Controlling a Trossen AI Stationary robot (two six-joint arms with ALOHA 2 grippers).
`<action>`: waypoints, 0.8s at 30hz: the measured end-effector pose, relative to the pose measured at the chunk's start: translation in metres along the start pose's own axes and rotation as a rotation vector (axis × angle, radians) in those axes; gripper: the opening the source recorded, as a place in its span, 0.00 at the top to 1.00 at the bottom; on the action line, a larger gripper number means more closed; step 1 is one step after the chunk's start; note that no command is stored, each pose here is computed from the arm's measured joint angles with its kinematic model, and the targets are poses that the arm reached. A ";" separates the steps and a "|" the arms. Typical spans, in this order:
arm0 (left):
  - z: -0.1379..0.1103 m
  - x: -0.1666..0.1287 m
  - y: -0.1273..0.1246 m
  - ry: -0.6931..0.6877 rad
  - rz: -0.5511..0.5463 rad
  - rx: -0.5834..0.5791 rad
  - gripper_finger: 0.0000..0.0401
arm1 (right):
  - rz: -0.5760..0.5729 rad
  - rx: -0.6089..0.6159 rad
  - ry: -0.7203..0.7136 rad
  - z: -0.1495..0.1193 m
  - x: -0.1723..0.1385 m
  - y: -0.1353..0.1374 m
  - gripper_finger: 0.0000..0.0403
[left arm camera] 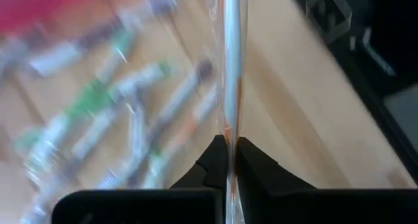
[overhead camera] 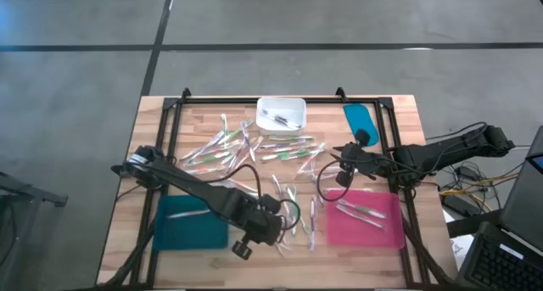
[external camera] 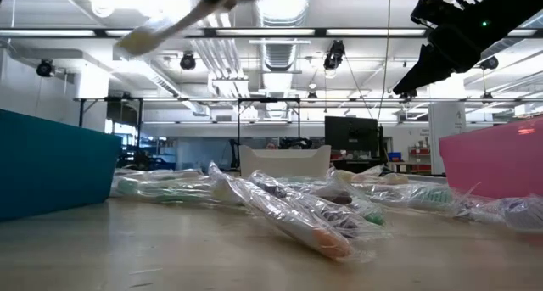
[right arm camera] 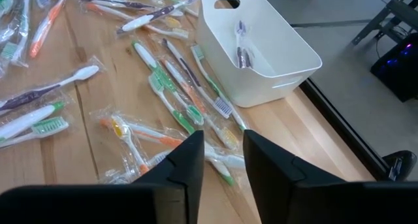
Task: Pick & Place Toothbrushes
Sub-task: Put the orange toothbrush into the blue bin
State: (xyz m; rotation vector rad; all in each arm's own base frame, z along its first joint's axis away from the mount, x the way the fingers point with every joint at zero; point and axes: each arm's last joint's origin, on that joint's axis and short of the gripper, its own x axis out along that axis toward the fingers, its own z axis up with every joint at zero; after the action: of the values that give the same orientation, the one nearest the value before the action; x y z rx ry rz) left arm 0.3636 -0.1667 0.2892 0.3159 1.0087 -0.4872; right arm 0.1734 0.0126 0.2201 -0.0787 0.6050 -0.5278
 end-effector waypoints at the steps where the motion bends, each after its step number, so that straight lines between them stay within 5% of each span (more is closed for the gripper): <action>1: 0.004 -0.002 0.001 -0.026 0.019 0.014 0.96 | 0.000 0.000 0.000 0.000 0.000 0.000 0.73; 12: 0.007 0.000 0.031 -0.087 0.332 0.036 0.96 | 0.035 -0.003 0.012 -0.002 0.001 0.001 0.69; 24: -0.006 0.016 0.096 -0.277 0.465 -0.063 0.95 | 0.033 -0.031 0.023 -0.006 0.002 0.001 0.68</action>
State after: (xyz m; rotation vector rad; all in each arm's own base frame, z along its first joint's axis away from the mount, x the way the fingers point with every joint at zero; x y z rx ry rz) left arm 0.4168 -0.0861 0.2750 0.4005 0.6514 -0.0727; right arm 0.1719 0.0133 0.2134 -0.0921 0.6359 -0.4881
